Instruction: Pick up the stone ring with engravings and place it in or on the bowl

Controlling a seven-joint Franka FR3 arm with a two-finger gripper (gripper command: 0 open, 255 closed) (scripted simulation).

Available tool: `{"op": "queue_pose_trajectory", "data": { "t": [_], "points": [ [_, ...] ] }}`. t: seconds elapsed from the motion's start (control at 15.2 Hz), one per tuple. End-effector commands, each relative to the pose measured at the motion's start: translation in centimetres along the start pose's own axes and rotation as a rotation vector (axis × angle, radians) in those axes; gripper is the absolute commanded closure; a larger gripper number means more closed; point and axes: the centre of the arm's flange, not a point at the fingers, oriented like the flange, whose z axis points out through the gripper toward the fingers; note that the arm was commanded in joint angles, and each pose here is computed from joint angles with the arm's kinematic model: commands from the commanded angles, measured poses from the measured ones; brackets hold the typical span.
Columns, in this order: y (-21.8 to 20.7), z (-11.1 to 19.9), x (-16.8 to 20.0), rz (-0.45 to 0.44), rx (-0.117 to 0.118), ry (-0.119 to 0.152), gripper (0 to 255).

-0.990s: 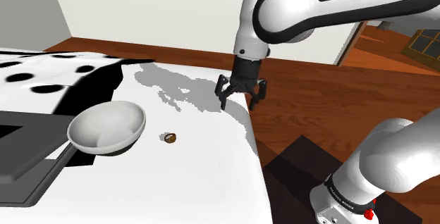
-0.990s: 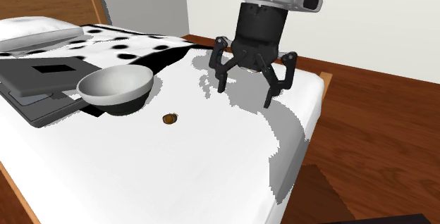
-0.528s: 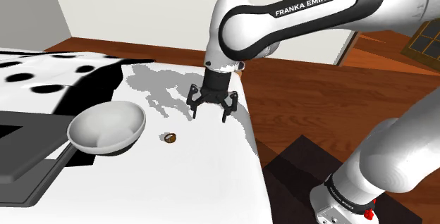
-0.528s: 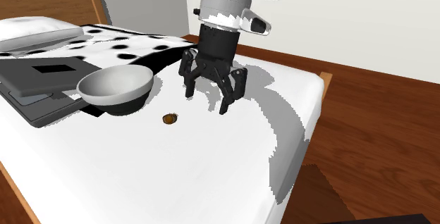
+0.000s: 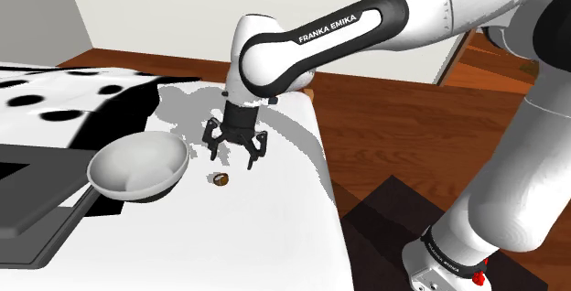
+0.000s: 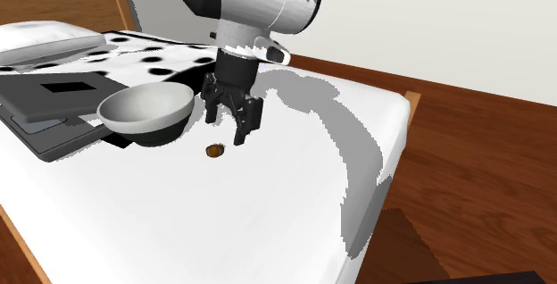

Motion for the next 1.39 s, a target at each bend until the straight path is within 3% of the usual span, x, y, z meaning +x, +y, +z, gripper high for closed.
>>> {"op": "queue_pose_trajectory", "data": {
  "t": [0.0, 0.53, 0.99, 1.06, 1.32],
  "points": [
    [-1.7, 1.1, 0.0, 0.032, 0.011, -0.005, 0],
    [-1.7, 5.1, 0.0, 0.032, 0.011, -0.005, 0],
    [-1.7, 5.1, 0.0, 0.032, 0.011, -0.005, 0],
    [-1.7, 5.1, 0.0, 0.032, 0.011, -0.005, 255],
    [-1.8, 5.2, -0.1, 0.032, 0.011, -0.005, 255]
  ]
}}
